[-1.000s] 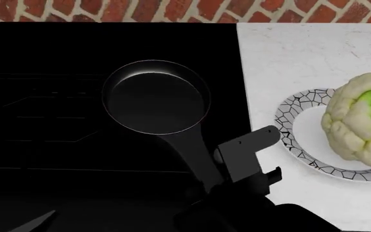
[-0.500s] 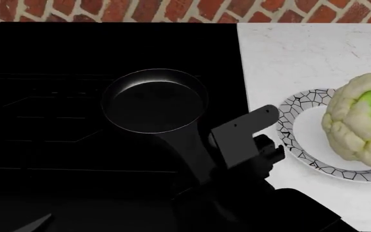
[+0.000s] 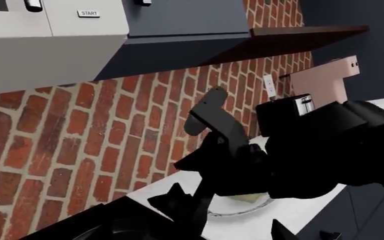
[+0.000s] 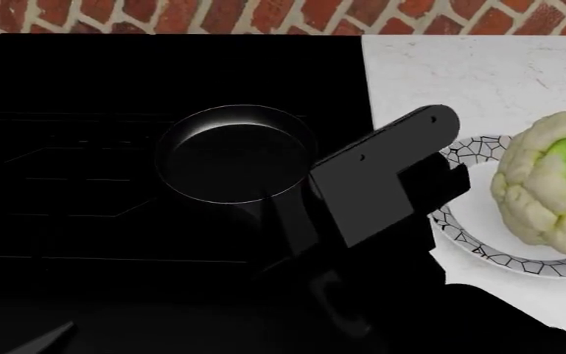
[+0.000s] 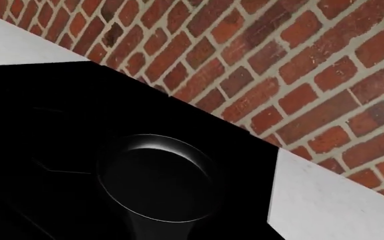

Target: Pick up the pan and dump the vegetables in it onto the plate. Then return the pan to the stove.

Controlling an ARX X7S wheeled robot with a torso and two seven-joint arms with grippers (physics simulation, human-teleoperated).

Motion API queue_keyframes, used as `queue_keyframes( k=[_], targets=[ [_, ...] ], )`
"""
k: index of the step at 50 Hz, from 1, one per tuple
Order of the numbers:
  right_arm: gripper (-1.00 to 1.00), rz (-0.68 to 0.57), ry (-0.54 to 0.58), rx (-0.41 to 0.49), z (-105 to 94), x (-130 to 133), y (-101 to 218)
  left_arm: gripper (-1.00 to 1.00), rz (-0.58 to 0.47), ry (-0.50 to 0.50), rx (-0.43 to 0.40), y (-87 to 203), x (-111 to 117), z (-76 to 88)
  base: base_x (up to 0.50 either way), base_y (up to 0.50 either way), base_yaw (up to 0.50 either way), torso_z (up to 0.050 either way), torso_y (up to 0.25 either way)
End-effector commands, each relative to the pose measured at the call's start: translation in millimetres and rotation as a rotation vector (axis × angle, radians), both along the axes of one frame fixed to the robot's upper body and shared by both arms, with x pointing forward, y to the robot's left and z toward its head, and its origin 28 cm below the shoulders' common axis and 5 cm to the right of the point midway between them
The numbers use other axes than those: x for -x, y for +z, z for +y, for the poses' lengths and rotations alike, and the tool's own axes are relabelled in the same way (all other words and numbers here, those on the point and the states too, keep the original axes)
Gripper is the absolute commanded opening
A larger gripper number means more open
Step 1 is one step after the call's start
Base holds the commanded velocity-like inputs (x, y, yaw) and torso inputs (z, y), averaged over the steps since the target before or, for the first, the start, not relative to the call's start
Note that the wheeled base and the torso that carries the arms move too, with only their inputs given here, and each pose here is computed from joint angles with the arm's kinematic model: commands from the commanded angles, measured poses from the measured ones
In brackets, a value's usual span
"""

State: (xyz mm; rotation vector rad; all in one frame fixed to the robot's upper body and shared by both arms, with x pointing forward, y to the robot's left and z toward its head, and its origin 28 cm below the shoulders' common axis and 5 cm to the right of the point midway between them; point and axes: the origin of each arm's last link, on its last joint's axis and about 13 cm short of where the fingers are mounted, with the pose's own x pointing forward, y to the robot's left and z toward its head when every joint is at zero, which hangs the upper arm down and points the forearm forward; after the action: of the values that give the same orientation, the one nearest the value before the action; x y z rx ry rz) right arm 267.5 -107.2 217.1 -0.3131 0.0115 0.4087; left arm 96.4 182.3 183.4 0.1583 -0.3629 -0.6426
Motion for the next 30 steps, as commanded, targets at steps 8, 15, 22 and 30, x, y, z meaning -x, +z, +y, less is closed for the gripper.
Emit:
queue_keyframes(
  k=[8,15,22,30],
  targets=[
    [1.00,-0.125,0.050,-0.052,-2.8,78.2,27.1,1.00,0.006,0.026,0.018,5.7,-2.4,2.2,0.00,0.00,0.00,0.000,0.000],
    [1.00,-0.148,0.017,-0.036,-10.0,99.8,31.7,1.00,0.013,0.032,0.021,7.4,-3.3,1.2,0.00,0.00,0.00,0.000,0.000],
    [1.00,-0.164,-0.013,-0.025,-16.0,112.1,35.8,1.00,0.013,0.032,0.019,8.0,-3.9,0.2,0.00,0.00,0.00,0.000,0.000],
    [1.00,-0.180,-0.046,-0.025,-20.6,122.5,38.8,1.00,0.013,0.029,0.019,9.2,-4.6,-0.2,0.00,0.00,0.00,0.000,0.000]
  ],
)
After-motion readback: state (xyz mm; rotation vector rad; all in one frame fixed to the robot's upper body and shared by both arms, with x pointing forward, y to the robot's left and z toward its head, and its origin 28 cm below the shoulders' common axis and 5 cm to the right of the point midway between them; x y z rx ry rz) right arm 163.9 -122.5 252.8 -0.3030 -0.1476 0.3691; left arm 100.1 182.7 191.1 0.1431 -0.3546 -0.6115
